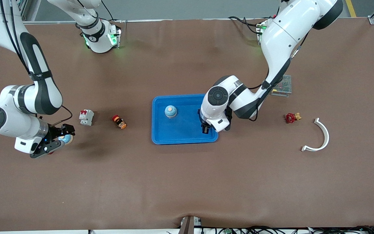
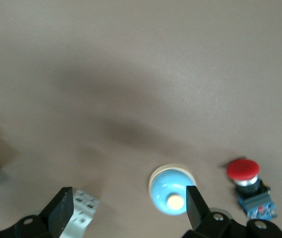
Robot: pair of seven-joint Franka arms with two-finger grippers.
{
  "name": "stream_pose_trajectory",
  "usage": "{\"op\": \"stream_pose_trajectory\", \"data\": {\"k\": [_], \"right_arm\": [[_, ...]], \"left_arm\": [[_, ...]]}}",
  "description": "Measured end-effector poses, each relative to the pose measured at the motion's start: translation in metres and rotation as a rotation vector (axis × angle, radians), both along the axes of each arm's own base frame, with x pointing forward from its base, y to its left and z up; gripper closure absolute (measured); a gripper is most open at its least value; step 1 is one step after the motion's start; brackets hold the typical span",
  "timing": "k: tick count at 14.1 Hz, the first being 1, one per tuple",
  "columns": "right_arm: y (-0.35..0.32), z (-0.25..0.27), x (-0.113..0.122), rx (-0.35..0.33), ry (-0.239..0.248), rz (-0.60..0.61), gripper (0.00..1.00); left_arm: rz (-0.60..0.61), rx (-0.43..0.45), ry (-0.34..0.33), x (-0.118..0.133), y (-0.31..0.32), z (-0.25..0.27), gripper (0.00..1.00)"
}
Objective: Place electrolytic capacitor and blue bell in tray
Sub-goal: 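Place the capacitor in the tray while the right gripper grasps the bell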
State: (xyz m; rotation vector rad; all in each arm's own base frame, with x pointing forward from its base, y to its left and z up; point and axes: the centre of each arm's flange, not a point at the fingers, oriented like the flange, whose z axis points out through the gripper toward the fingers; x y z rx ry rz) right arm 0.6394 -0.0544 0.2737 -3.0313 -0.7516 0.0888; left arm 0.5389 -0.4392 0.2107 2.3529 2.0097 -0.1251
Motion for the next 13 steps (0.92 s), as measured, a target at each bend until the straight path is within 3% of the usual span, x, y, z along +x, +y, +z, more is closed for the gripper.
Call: {"op": "stream_pose_trajectory", "data": {"k": [5,9,12,13], "right_arm": [[-0.021,-0.023,0.005,-0.007,-0.023,0.061,0.00],[-0.037,-0.026,0.006,-0.024,-0.024,0.104,0.00],[-0.053,-0.042,0.003,-0.018,-0.010,0.137,0.00],[-0.055,-0.049,0.001,-0.016,-0.006,0.142,0.00]], "left_arm": [[0.014,0.002,0.005,0.004,0.005,-0.018,0.66],[0.027,-0.022,-0.028,0.018,0.002,-0.002,0.33],[0.026,-0.034,-0.096,0.041,0.005,0.029,0.02],[0.012,-0.022,-0.117,0.047,0.009,0.039,0.00]]}}
